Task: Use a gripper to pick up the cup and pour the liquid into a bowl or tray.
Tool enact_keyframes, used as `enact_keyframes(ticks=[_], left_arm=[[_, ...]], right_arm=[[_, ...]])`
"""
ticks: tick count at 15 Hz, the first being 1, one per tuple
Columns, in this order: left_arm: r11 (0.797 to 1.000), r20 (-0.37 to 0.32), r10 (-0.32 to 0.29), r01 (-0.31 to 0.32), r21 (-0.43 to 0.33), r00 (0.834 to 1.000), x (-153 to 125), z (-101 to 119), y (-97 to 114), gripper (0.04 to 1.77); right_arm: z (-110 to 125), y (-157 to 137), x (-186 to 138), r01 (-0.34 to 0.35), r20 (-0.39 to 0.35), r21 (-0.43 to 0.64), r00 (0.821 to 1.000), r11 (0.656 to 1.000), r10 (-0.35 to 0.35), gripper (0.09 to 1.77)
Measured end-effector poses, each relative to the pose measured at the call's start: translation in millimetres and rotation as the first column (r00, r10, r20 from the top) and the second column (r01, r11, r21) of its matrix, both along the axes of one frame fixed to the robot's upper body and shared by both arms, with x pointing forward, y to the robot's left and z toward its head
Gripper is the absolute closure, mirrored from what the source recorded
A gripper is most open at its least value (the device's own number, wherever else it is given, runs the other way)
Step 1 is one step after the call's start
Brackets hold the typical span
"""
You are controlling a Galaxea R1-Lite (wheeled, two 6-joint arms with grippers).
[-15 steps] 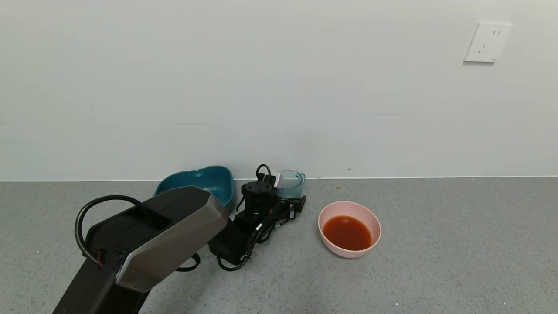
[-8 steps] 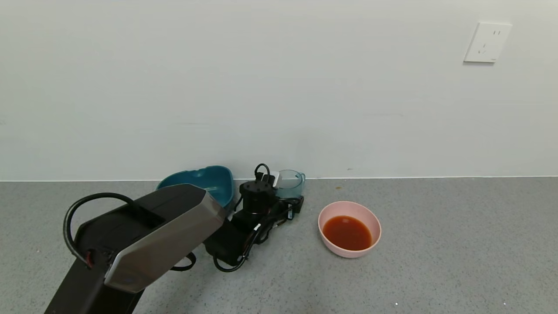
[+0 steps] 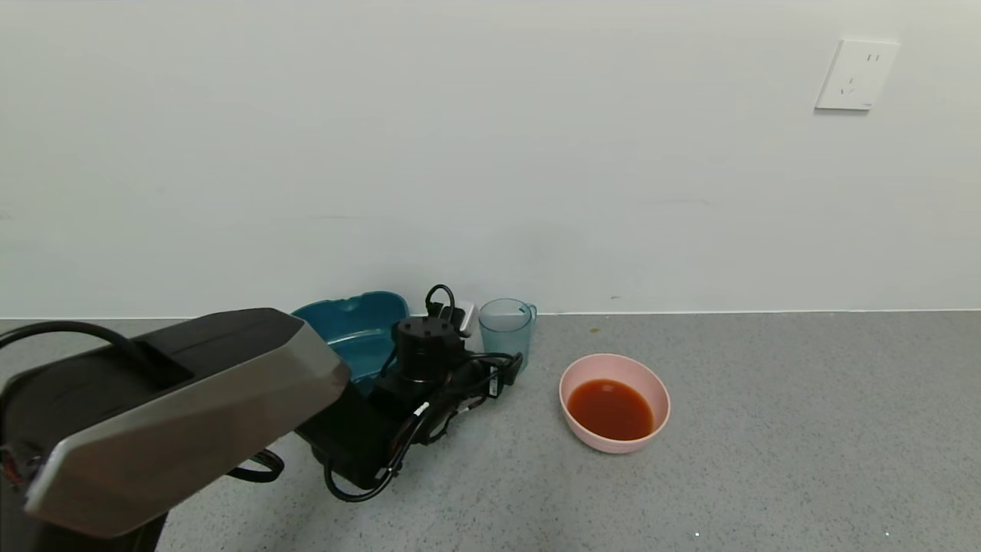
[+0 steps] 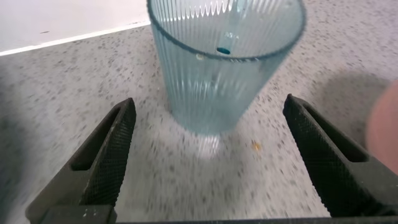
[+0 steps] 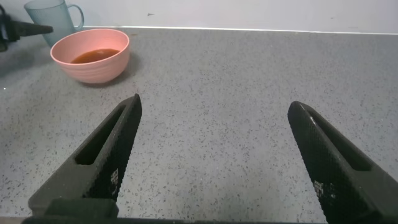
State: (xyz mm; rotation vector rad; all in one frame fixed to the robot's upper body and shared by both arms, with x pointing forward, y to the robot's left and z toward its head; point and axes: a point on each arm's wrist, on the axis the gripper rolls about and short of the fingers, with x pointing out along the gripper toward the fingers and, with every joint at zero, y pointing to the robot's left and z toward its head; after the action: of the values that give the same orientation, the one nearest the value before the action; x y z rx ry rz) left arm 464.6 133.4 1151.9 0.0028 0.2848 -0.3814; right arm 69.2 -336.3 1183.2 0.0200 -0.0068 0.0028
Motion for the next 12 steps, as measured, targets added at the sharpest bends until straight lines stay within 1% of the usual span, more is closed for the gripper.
enact_keyframes(ticks=[4,6,9,12], left_arm=[[1.0,-0.009,-0.007,0.007,0.026,1.0,-37,27,20,0.1],[0.999,0.001,-0.009,0.009,0.039,1.0,-56,43,31,0.1],[0.998,0.036,-0.015,0.012,0.057,0.999,-85,70,48,0.1],[0.997,0.022,-0.016,0.014,0.082,1.0,-117,98,65,0.1]], right_arm=[[0,0,0,0.0,0.0,0.001,1.0,1.0,0.0,0.15],[0,0,0,-0.001,0.0,0.0,1.0,1.0,0.001,0.15],[0,0,0,-0.001,0.0,0.0,1.0,1.0,0.001,0.15],[0,0,0,0.0,0.0,0.0,1.0,1.0,0.0,0.15]])
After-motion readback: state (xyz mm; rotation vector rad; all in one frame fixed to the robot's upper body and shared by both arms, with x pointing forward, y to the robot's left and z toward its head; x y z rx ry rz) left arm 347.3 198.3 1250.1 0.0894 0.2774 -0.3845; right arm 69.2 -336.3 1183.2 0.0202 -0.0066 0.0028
